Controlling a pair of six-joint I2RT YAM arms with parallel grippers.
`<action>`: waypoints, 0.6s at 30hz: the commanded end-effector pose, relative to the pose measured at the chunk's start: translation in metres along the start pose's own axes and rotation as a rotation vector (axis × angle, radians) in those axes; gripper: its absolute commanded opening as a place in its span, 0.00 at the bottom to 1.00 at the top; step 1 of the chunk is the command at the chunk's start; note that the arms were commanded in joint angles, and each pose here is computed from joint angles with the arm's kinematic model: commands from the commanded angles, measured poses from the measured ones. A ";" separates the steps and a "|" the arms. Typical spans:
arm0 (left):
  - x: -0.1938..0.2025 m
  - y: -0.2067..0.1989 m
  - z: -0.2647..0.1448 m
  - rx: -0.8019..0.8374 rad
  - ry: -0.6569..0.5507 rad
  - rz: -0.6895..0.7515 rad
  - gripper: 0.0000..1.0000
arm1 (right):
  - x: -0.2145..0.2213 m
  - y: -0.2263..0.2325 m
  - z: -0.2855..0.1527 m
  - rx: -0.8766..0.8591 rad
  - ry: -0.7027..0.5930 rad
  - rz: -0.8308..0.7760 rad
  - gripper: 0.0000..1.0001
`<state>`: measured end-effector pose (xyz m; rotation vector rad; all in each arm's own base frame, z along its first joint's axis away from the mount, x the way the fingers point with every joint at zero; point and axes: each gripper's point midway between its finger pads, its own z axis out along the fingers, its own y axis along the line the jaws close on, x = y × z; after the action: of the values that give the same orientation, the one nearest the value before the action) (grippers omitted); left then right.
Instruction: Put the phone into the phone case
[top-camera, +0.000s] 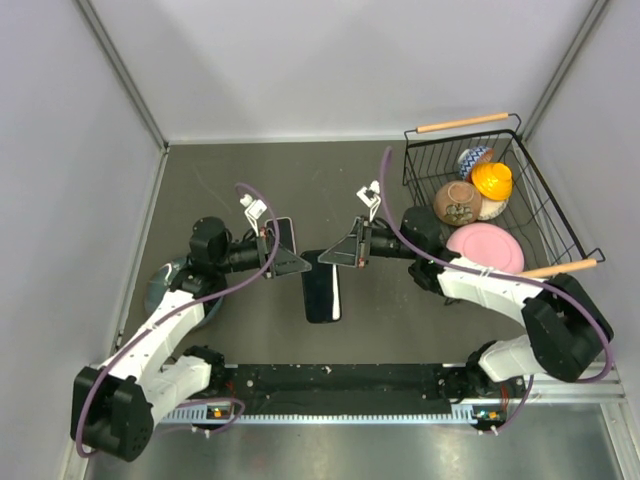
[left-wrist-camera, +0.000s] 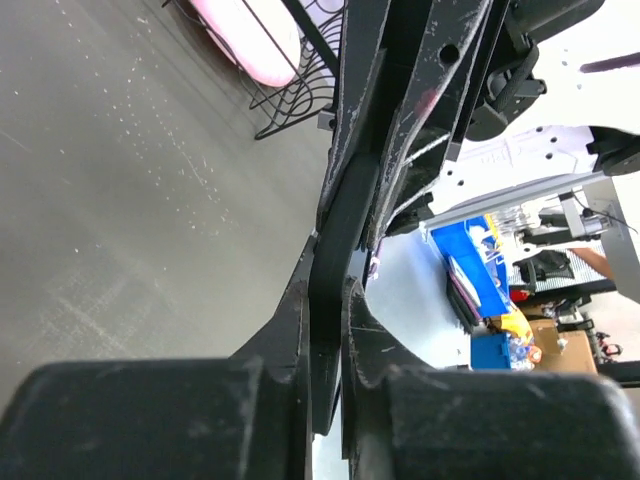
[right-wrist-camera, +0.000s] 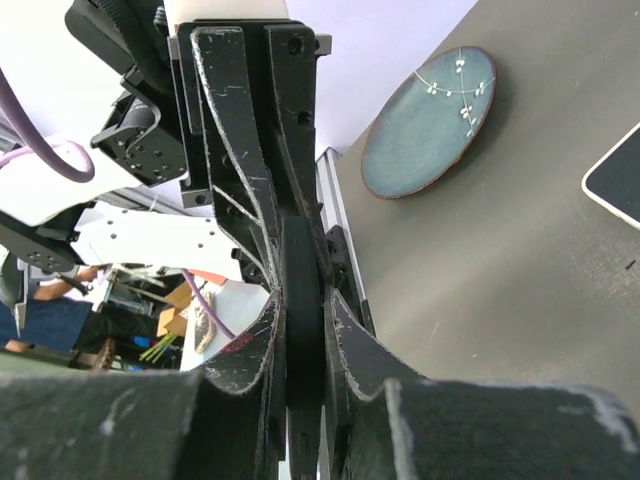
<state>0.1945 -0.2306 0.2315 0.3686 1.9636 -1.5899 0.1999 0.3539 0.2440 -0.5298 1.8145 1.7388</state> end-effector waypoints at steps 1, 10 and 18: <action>-0.007 0.000 0.003 0.020 -0.028 0.010 0.00 | -0.044 0.052 0.001 -0.153 -0.113 -0.128 0.16; -0.037 0.009 0.004 -0.042 -0.142 -0.001 0.00 | 0.006 0.021 -0.008 -0.125 0.021 -0.040 0.56; -0.056 0.006 0.002 0.003 -0.189 0.000 0.00 | 0.029 -0.002 -0.017 -0.048 0.073 0.000 0.55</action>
<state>0.2235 -0.2266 0.2304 0.2113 1.9656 -1.5924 0.1865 0.3442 0.2206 -0.5419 1.8527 1.7843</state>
